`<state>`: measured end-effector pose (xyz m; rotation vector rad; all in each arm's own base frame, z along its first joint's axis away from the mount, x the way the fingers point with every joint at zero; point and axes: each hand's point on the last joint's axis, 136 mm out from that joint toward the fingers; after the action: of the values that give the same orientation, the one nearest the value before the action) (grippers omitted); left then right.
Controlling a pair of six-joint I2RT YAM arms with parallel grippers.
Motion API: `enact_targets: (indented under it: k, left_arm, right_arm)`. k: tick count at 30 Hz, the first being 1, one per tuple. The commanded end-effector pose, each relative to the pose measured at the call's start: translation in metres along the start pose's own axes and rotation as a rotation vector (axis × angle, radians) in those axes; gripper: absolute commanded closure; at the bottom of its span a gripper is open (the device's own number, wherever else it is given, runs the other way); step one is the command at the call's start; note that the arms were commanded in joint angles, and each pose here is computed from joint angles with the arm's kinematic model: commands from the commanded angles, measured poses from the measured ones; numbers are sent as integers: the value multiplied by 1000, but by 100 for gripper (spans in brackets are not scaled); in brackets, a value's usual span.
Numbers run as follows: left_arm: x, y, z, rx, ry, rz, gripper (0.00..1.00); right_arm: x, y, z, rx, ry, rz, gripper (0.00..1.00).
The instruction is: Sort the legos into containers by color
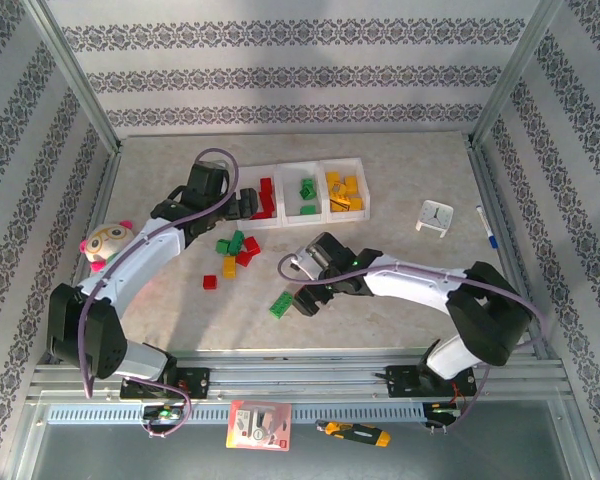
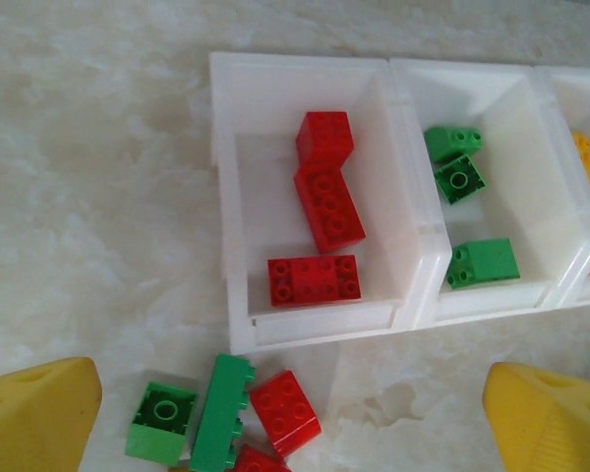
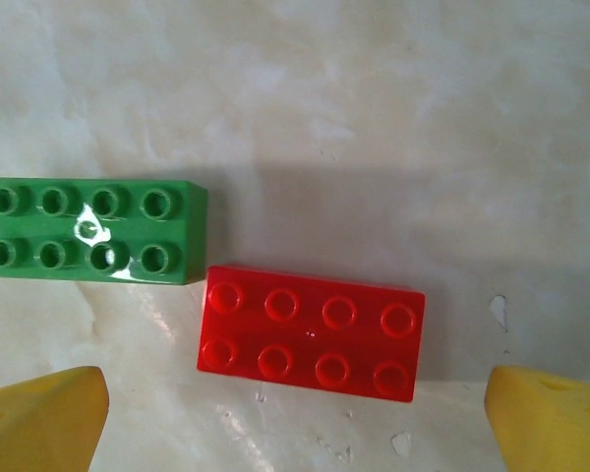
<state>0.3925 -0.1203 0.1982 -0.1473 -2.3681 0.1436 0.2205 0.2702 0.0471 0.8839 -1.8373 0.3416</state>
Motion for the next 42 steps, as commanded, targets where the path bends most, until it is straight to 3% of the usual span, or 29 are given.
enact_targets:
  k: [1, 12, 21, 26, 33, 42]
  left_arm:
    - [4, 8, 3, 27, 1, -21, 1]
    - [1, 8, 4, 22, 8, -14, 1]
    - [2, 11, 8, 16, 12, -23, 1]
    - [4, 13, 11, 21, 10, -29, 1]
    - [11, 24, 25, 48, 13, -69, 1]
    - [30, 49, 49, 86, 21, -151, 1]
  right_arm:
    - [-7, -2, -7, -11, 0, 32, 2]
    - [-31, -4, -6, -15, 61, 95, 2]
    - [-20, -6, -14, -45, 31, 116, 34]
    - [0, -8, -31, -92, -40, 94, 33]
    - [38, -11, -101, -100, -250, 48, 32]
    - [42, -46, -226, -117, -474, 51, 33]
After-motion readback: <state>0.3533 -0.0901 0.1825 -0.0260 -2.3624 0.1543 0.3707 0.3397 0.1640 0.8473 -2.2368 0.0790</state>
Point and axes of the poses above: each hand's point on the last joint's axis, 136 mm out from that joint toward the fingers, its own x axis back along the fingers, its own y axis along the line the jaws close on, z = x × y, and after that the axes turned 7 degrees about -x, right-handed
